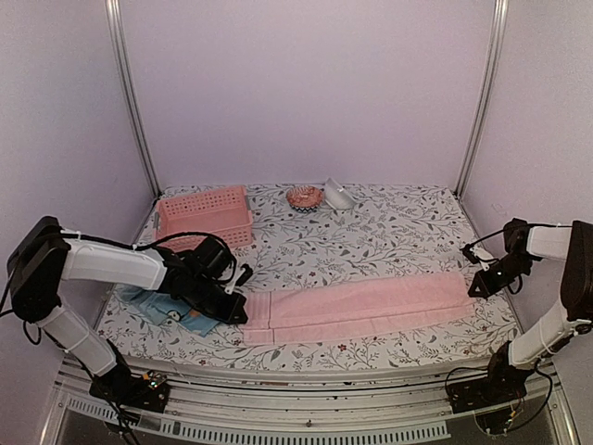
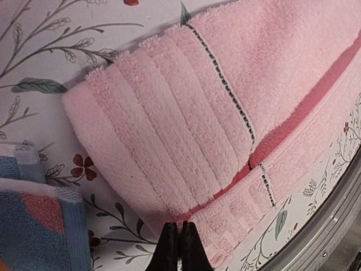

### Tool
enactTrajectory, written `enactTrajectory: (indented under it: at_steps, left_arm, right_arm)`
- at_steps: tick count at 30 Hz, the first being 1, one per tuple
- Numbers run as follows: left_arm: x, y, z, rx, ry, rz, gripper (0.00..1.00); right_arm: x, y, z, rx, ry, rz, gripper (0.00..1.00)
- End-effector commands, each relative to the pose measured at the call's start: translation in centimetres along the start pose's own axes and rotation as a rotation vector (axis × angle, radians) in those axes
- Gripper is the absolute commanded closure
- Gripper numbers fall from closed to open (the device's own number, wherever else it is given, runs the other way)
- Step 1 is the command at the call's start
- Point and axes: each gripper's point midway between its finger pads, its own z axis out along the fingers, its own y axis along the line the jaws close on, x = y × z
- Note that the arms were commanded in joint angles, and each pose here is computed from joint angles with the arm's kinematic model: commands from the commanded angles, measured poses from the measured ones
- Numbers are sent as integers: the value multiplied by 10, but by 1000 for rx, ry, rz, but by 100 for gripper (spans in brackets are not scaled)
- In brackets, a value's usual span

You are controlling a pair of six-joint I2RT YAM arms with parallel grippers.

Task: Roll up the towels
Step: Fold the towel at the center of the board.

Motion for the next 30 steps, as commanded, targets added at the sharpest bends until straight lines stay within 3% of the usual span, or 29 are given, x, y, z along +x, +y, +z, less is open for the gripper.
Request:
enactTrajectory:
  at_steps: [1, 9, 18, 30]
  left_arm:
    - [14, -1, 3, -6, 54, 20, 100]
    - [-6, -38, -30, 71, -68, 114, 100]
    - [21, -40, -19, 65, 16, 128, 100]
    - [44, -61, -27, 157, 33, 192, 100]
  right_arm:
    - [4, -7, 3, 31, 8, -10, 97]
    - [-5, -11, -14, 79, -37, -20, 97]
    - [-1, -19, -18, 107, -33, -10, 97]
    - [13, -23, -24, 120, -47, -18, 97]
